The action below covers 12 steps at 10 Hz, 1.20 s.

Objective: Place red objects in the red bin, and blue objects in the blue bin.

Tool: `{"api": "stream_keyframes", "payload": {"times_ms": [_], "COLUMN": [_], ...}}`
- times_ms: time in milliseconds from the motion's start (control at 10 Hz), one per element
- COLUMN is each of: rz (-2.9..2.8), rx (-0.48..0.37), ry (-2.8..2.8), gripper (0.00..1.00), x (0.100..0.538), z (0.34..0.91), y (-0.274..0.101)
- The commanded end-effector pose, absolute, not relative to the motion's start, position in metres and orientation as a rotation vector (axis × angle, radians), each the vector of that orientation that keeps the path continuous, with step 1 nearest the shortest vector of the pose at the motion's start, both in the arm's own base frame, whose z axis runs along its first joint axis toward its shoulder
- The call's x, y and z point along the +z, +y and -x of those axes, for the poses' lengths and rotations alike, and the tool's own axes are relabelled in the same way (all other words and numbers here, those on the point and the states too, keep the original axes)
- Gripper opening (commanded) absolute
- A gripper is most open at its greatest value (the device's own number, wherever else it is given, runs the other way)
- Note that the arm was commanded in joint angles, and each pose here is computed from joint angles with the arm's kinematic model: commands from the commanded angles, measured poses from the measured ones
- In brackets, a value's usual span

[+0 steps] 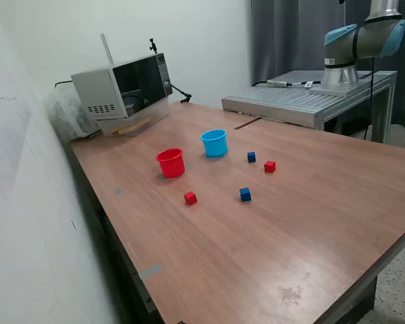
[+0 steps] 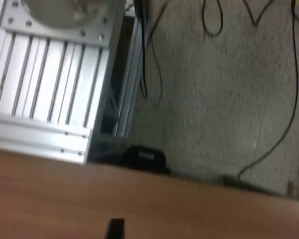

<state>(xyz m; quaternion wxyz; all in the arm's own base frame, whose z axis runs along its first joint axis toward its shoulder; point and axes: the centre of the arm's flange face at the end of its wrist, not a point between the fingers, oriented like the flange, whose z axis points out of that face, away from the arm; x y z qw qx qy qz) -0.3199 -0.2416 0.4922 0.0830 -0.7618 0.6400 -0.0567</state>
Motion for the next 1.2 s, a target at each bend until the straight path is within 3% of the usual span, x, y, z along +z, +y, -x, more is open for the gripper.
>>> {"api": "stream_keyframes", "payload": {"times_ms": [0,100,200,300,600,800,1100], "rz": [2.357,2.376,2.364,2.215,2.066,1.94,1.767], "rx": [0.017,0.136,0.161,0.151,0.162,0.171,0.178], "ry": [1.987,2.021,2.043,2.199,2.367,2.484,2.614], "gripper": [1.0,1.0,1.0,1.0,1.0,1.0,1.0], "x": [0.508,0.514,0.506,0.488,0.446,0.416,0.336], "z": [0.353,0.369,0.387,0.423,0.47,0.51,0.571], "y": [-0.246,-0.246,-0.246,-0.22,-0.22,-0.196,-0.16]}}
